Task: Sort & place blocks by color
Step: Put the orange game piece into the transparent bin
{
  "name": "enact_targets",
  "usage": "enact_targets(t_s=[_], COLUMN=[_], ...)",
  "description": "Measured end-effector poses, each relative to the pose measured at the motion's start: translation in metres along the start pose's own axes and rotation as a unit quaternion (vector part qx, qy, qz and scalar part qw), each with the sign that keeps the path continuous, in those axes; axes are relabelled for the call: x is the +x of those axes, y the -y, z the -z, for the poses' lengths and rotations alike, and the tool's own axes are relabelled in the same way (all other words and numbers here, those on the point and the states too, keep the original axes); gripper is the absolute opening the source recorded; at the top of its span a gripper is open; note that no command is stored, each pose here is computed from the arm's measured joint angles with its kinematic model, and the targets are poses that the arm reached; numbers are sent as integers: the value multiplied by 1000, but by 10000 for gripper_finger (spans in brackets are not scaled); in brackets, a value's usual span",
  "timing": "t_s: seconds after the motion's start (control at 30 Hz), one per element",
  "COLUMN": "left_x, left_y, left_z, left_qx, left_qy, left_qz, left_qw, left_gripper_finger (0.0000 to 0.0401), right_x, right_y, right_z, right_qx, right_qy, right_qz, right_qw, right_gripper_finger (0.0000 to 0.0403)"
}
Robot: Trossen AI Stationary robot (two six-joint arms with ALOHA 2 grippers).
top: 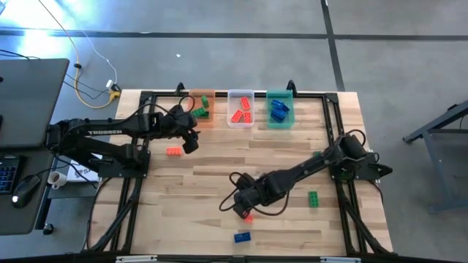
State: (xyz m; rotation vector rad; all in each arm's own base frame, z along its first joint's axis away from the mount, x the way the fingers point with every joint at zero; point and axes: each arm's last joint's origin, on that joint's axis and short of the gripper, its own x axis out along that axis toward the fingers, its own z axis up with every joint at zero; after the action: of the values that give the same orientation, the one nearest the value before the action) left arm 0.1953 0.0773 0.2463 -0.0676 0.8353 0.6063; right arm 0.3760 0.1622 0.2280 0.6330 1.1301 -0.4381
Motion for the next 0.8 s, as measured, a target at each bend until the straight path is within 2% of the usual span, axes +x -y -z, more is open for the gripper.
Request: enact_targets(t_s=[0.47, 0.8], left_x=[0, 0], left_y=[-1, -1], left_z=[0, 0], left_qx=[4, 4], left_qy=[1, 1], left_qz=[-21, -21], left_qw=[1000, 1000], left_gripper_finger=[165, 165], right_x=[34, 50], right_y=[-16, -22], right_z=[30, 35], right_qx=[27, 32], right_qy=[-16, -15], right_qz=[11, 1], right_qw=[999, 999], right_gripper_finger=[236, 236])
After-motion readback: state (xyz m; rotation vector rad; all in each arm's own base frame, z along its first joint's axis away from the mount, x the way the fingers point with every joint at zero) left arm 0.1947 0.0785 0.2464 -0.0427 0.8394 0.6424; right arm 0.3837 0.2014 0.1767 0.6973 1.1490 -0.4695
